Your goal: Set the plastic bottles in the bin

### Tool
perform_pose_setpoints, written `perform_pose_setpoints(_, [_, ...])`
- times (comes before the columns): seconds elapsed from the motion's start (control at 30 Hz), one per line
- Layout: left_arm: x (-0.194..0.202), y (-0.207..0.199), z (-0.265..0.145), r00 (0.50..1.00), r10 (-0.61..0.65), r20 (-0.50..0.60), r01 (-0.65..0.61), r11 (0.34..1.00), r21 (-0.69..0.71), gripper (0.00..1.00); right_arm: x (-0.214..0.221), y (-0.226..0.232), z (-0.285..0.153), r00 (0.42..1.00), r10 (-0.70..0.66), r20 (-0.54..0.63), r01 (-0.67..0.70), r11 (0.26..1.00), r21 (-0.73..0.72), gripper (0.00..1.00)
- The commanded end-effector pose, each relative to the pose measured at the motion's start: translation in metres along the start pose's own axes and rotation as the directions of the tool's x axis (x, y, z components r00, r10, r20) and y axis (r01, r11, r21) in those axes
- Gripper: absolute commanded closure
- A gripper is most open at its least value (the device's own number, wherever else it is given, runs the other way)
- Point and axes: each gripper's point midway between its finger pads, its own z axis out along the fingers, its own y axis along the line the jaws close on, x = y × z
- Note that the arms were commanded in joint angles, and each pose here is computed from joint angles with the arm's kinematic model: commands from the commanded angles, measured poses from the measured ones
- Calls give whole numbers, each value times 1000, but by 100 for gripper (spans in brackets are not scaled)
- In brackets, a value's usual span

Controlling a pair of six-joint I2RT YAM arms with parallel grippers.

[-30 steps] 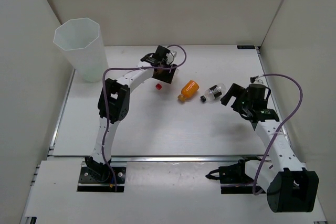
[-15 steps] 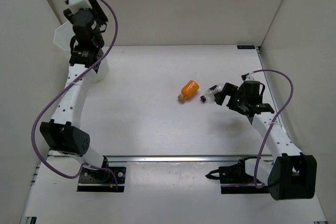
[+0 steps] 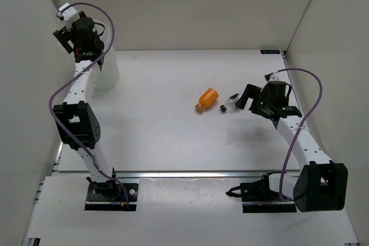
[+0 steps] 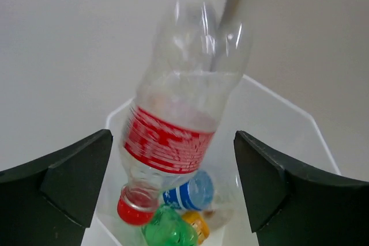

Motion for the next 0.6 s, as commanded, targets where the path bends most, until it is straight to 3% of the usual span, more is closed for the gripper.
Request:
perform_pose_setpoints(0.0, [-49, -24, -28, 997, -69, 25, 66, 990, 121, 2, -24, 8, -3, 999, -24, 48, 24, 1000, -3, 0])
perform_pose_setpoints(0.13, [-48, -36, -47, 996, -79, -39, 86, 966, 245, 1, -22, 3, 0, 999, 14, 41, -17, 998, 66, 1])
perform_pose_setpoints(0.23, [-37, -76, -95, 993, 5, -119, 48, 897, 439, 1, -21, 0, 3, 998, 44, 52, -49, 993, 107, 0])
perform_pose_setpoints(0.4, [30, -135, -209, 945, 234, -228, 2, 695, 719, 1, -15, 4, 16, 996, 83, 39, -87, 991, 104, 1])
perform_pose_setpoints(0.47, [72, -148, -255, 899, 364, -243, -30, 605, 795, 1, -13, 3, 22, 996, 82, 31, -85, 990, 114, 1])
perform_pose_setpoints(0.53, [114, -164, -312, 837, 503, -213, -59, 471, 880, 1, -16, 3, 26, 996, 79, 39, -83, 988, 131, 1])
perform_pose_setpoints(0.57, [127, -162, -322, 815, 539, -214, -65, 452, 890, 1, -18, 4, 29, 996, 78, 39, -83, 987, 137, 1])
